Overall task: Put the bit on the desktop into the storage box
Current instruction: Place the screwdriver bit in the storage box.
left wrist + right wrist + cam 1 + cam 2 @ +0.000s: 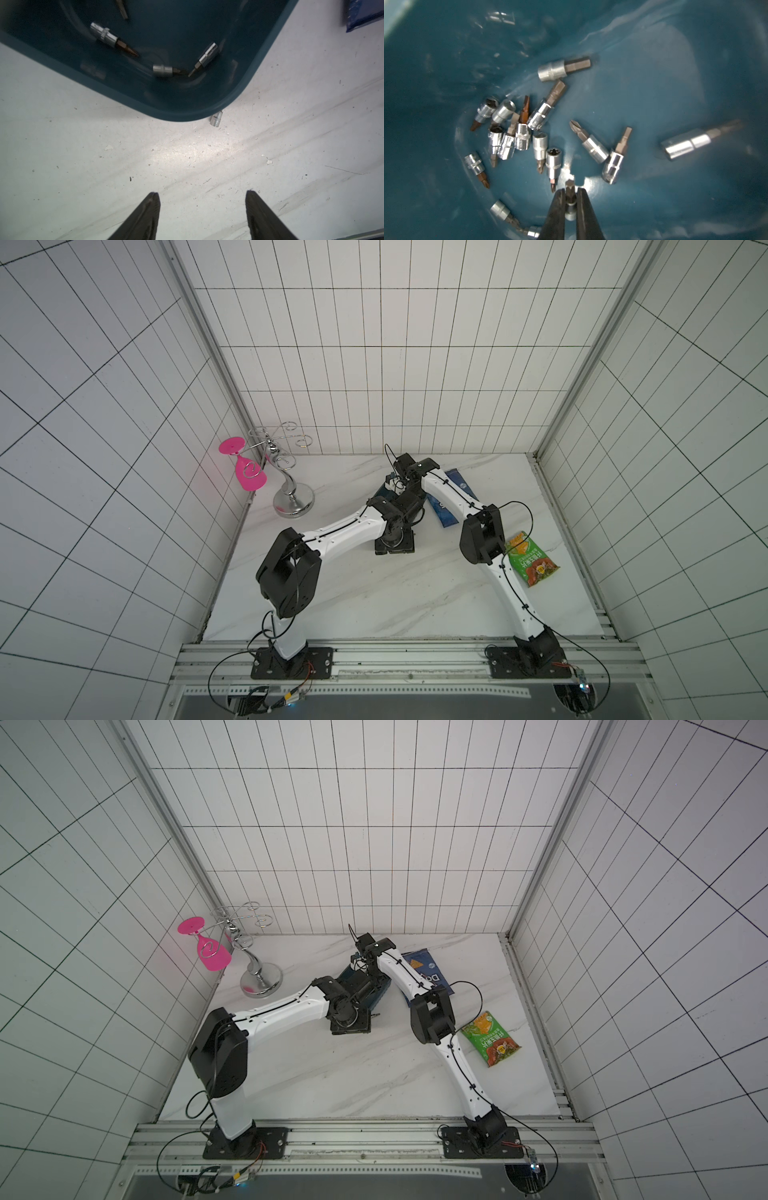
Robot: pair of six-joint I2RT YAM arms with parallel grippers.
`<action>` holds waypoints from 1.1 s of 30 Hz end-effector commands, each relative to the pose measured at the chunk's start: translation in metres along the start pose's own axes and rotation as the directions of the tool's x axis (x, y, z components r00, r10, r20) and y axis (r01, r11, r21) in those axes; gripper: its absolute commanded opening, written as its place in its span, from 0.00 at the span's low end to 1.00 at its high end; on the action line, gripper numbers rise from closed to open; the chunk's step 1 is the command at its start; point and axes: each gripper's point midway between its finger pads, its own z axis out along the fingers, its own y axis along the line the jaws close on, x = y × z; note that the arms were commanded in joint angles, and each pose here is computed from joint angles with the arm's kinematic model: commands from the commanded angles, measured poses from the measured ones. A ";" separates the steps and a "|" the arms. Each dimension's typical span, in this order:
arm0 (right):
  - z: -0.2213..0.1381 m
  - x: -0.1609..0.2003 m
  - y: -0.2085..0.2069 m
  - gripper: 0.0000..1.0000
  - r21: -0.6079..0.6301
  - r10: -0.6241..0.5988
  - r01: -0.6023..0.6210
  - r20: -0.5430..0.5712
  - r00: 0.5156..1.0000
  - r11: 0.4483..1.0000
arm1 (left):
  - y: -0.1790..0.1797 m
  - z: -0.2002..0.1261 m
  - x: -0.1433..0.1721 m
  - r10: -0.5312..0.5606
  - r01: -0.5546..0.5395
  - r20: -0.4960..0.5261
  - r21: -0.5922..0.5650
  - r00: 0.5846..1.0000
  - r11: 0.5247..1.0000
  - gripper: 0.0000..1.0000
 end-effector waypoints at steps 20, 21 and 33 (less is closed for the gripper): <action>0.007 0.009 -0.006 0.26 0.056 -0.026 0.028 -0.043 0.999 0.998 | -0.007 0.038 -0.020 0.105 -0.098 0.056 -0.121 0.993 0.988 0.66; 0.005 0.008 -0.005 0.27 0.054 -0.027 0.029 -0.038 0.999 0.998 | -0.008 0.040 -0.020 0.112 -0.104 0.055 -0.127 0.992 0.986 0.66; -0.095 -0.034 0.007 0.50 0.052 -0.049 0.039 0.201 0.978 0.998 | -0.011 0.054 -0.024 0.171 -0.153 0.078 -0.196 0.982 0.969 0.60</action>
